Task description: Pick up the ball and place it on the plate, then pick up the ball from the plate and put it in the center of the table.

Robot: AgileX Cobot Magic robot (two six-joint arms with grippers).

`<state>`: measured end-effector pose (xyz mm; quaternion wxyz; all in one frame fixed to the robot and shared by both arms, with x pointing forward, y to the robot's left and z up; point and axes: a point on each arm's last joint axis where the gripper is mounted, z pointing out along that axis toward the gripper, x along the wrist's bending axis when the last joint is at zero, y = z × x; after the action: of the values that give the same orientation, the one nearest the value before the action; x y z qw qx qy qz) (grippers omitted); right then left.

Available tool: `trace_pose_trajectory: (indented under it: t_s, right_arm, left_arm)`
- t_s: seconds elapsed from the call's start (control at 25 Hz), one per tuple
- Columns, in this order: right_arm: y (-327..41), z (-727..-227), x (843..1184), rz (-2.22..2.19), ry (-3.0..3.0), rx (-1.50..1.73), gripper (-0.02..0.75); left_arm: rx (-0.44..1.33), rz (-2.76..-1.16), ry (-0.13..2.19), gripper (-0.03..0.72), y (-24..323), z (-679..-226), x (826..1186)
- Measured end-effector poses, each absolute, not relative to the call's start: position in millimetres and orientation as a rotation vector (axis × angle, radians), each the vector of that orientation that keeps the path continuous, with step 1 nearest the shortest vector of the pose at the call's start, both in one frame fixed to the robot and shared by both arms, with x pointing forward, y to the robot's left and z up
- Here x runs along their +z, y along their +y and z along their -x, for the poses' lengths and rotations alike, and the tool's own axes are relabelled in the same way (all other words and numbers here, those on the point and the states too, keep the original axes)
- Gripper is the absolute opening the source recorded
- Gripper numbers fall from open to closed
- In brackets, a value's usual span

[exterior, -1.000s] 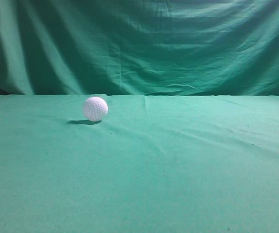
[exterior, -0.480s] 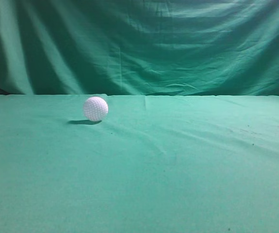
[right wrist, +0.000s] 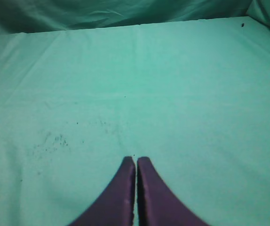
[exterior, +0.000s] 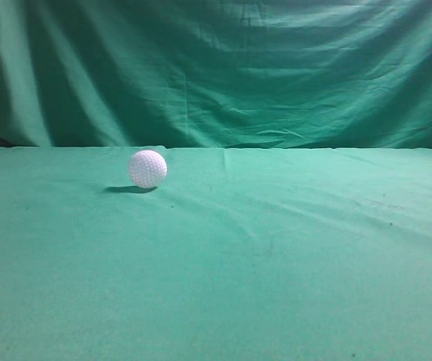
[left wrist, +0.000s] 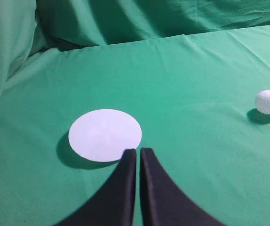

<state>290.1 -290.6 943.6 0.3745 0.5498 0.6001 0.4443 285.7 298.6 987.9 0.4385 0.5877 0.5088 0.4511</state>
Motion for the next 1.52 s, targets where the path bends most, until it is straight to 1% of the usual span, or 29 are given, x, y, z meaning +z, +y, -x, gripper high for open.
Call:
trace_pose_trajectory:
  t_s: [0.32,1.52]
  right_arm:
    - [-290.6,-290.1,943.8,-1.406,1.535,1.139,0.0]
    - [-290.6,-290.1,943.8,-1.406,1.535,1.139,0.0]
  left_arm:
    - [1.09,-1.506,1.302,0.0,298.3,-291.9,951.2]
    - [1.125,-1.54,1.29,0.0,299.6,-291.9,950.2]
